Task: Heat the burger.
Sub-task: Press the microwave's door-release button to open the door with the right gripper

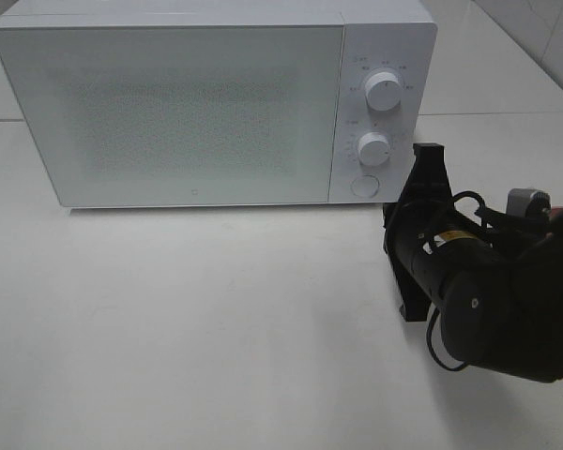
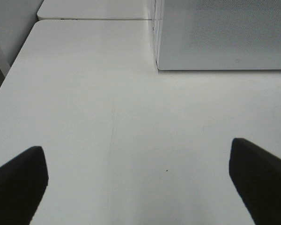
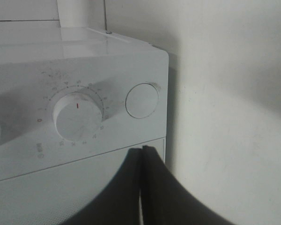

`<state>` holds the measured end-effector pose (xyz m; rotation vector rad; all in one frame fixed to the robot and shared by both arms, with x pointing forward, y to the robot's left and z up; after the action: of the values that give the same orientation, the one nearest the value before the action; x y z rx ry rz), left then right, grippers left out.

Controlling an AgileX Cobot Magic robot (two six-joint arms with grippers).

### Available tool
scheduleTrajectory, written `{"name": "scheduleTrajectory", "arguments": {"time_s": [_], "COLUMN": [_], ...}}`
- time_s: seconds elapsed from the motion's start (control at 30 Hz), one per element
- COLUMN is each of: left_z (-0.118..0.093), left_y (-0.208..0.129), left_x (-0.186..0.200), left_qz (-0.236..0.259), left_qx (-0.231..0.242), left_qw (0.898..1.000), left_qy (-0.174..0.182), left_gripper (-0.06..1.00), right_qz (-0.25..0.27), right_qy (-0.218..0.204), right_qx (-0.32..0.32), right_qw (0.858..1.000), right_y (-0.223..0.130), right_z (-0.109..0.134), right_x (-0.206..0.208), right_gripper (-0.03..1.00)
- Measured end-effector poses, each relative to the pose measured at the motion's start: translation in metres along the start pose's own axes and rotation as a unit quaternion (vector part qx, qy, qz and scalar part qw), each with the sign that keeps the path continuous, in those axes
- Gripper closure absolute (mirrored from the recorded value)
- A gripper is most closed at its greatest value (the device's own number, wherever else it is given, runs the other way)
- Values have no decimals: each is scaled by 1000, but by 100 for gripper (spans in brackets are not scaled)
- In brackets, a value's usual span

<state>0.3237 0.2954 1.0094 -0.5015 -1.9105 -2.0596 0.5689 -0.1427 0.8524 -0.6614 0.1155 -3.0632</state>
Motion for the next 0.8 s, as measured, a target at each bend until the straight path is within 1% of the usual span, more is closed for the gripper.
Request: {"name": "scheduleTrajectory", "arguments": {"time_s": [0.1,0.17,0.37,0.8], "left_z": [0,0,0,0], "left_y": [0,0,0,0], "left_x": [0,0,0,0], "left_qz": [0,0,0,0], "left_qx": [0,0,0,0], "left_qw": [1000,1000,1000,1000], "left_qy": [0,0,0,0], "left_gripper": [-5,-5,-5,-5], "right_qz": [0,7,9,4], "right_qy": [0,2,0,-9], "right_qx": [3,15,22,23], "right_qw": [1000,1000,1000,1000], "right_y": [0,-6,-9,-9], "right_z": [0,0,1,-3], "right_x": [-3,-16,-35,-67], "right_gripper": [96,96,96,96]}}
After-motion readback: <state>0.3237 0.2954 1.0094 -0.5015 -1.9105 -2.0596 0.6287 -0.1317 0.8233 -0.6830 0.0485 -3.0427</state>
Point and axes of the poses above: a point on each arm's last joint axis where the gripper is mounted, x pointing back along that axis away from the gripper, z along the wrist's bending axis when the last joint is at zero, y = z × x, the point moved 10 cm from there along -x, pointing out along that axis toward the gripper, and after that the axes turned 5 degrees about -x, right-handed, at the moved point
